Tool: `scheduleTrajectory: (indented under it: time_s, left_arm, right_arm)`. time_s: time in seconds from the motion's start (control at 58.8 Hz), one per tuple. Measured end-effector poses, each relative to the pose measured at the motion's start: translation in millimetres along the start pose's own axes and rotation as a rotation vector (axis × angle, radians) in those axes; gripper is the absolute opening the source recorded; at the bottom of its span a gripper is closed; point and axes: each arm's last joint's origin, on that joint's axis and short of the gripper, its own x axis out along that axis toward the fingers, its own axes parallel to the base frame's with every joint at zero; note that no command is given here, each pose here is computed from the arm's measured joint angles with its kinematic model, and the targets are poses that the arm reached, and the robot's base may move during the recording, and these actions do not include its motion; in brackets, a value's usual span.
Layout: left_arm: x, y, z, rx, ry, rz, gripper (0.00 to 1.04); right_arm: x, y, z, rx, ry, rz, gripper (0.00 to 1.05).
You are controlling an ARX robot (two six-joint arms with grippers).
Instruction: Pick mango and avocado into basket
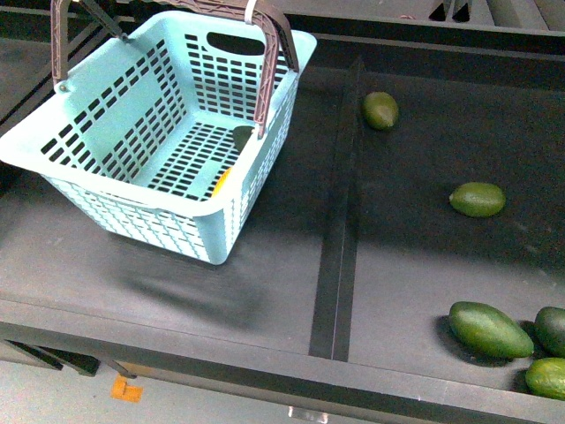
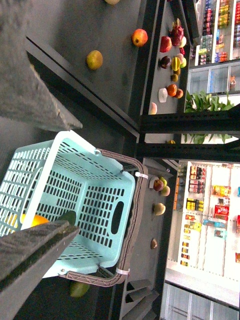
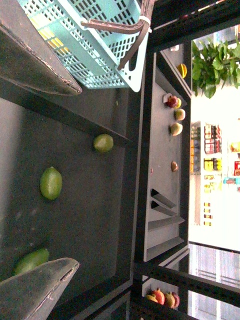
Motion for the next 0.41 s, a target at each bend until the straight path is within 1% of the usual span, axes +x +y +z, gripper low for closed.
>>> scheduleTrajectory:
  time_s: [0.085, 0.102, 0.136, 0.153, 0.187, 0.408]
  left_arm:
    - [0.0, 0.0, 0.0, 0.0, 0.0, 0.0, 0.87]
    - [0.0, 0.0, 0.0, 0.0, 0.0, 0.0, 0.88]
    - [0.0, 0.0, 0.0, 0.0, 0.0, 0.0, 0.97]
    - [0.0, 0.0, 0.0, 0.002, 0.0, 0.0, 0.98]
    - [0.0, 0.0, 0.0, 0.001, 0.0, 0.0, 0.96]
    - [0.0, 0.0, 0.0, 0.001, 0.0, 0.0, 0.96]
  right_arm:
    - [0.0, 0.0, 0.0, 0.0, 0.0, 0.0, 0.96]
    - [0.0, 0.0, 0.0, 0.0, 0.0, 0.0, 0.96]
    - [0.0, 0.0, 0.0, 0.0, 0.0, 0.0, 0.96]
    - [0.0, 0.0, 0.0, 0.0, 0.0, 0.0, 0.96]
    - [0.0, 0.0, 0.0, 0.0, 0.0, 0.0, 0.96]
    - [0.0, 0.0, 0.0, 0.0, 0.0, 0.0, 0.96]
